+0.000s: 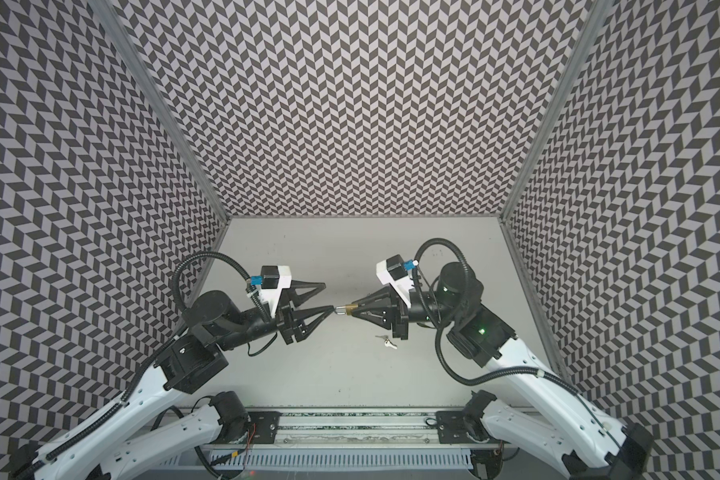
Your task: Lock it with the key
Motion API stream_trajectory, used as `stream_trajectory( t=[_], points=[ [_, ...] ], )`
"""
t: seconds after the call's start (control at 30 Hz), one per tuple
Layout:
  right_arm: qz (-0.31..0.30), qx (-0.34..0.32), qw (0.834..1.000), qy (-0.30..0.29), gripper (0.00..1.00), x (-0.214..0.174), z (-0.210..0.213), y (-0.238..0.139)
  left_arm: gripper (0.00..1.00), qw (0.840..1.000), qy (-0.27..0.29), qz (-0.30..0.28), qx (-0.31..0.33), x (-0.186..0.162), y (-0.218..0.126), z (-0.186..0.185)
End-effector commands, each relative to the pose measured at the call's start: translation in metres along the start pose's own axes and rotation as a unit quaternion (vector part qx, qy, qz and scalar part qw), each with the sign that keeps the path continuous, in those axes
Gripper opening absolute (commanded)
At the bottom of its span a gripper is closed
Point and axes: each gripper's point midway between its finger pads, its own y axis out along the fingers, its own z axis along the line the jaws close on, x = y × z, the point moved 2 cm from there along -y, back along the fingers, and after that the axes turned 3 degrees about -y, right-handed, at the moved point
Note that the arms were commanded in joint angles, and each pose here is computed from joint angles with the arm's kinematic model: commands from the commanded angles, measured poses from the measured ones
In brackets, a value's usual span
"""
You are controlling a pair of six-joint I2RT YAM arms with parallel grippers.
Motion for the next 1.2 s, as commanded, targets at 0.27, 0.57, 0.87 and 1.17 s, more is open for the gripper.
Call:
stream_trajectory(
  t=[0.27,0.57,0.87,1.17],
  points=[
    [-0.017,0.016,1.0,-0.02,0.0,0.013,0.007,-0.001,0.75,0.995,0.038,-0.038,-0.08,0.011,-0.012,-0.028],
    [-0.015,0.058,0.998,-0.014,0.0,0.011,0.015,0.001,0.61,0.99,0.043,-0.025,-0.133,0.008,-0.003,-0.04],
    [-0.014,0.056,0.998,-0.012,0.0,0.01,0.013,0.003,0.35,0.988,0.045,-0.021,-0.148,0.007,-0.001,-0.046],
    [-0.008,0.057,0.998,-0.005,0.0,0.007,0.011,0.004,0.25,0.988,0.043,-0.021,-0.147,0.008,0.0,-0.045]
  ],
)
